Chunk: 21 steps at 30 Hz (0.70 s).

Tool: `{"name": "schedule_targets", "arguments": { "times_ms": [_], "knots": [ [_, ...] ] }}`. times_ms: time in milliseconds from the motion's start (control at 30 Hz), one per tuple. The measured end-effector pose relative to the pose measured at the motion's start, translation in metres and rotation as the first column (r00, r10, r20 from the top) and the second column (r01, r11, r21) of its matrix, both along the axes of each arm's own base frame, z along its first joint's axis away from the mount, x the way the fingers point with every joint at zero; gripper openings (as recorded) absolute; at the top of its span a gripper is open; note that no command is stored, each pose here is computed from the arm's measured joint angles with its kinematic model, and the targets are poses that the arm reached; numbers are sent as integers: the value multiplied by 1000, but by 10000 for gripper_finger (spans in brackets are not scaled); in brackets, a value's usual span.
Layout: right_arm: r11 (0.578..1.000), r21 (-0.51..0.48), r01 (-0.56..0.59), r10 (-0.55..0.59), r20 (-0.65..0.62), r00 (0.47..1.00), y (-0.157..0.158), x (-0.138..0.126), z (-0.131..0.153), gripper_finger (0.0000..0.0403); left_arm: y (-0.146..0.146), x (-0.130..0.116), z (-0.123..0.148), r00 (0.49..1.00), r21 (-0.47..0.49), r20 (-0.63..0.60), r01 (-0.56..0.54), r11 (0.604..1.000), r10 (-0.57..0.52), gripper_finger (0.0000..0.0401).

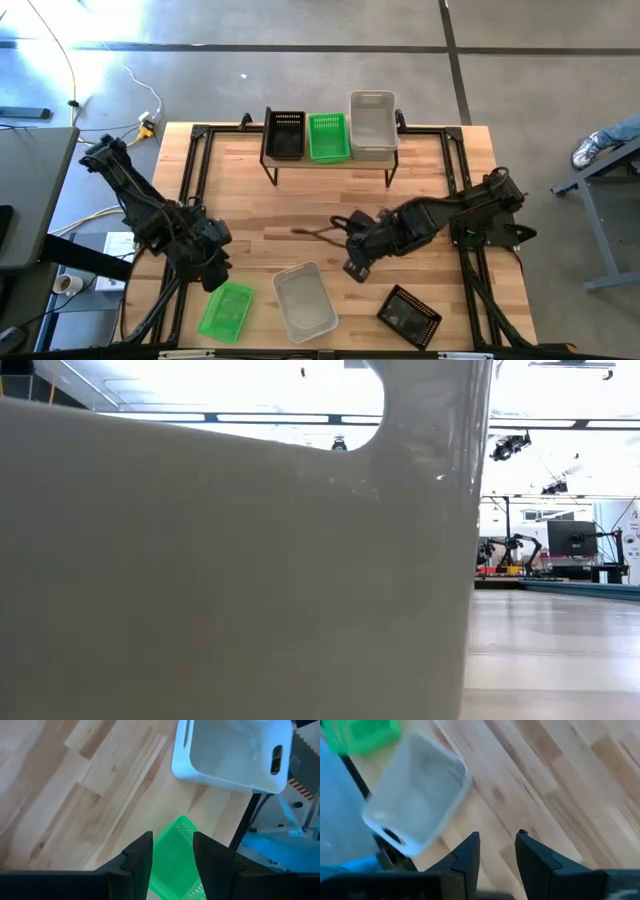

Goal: Stack baskets on shelf by color
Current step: Stack the black bin on top of the stacked black bins on the shelf

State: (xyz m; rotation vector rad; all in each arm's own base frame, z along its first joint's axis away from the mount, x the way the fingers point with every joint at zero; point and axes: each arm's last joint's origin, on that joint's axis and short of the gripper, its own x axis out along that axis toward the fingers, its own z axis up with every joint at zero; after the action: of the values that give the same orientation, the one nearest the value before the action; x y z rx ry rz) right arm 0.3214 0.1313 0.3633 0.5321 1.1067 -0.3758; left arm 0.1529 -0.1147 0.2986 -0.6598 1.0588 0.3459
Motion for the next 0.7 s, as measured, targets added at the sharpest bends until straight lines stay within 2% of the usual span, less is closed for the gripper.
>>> {"name": "schedule_targets", "arguments": {
  "times_ms": [233, 400, 700],
  "knots": [
    [999, -31, -40, 37, -110, 993, 19, -21, -4, 110, -13, 4, -10, 996, -22, -48, -82, 996, 81, 130],
    [995, -27, -96, 92, -128, 987, 36, -32, -4, 110, -17, 4, -13, 988, -46, -65, -140, 989, 137, 130],
    [990, -85, -115, 96, -194, 976, 53, -53, -6, 110, -22, 0, -13, 970, -103, -81, -237, 966, 229, 130]
  ]
}}
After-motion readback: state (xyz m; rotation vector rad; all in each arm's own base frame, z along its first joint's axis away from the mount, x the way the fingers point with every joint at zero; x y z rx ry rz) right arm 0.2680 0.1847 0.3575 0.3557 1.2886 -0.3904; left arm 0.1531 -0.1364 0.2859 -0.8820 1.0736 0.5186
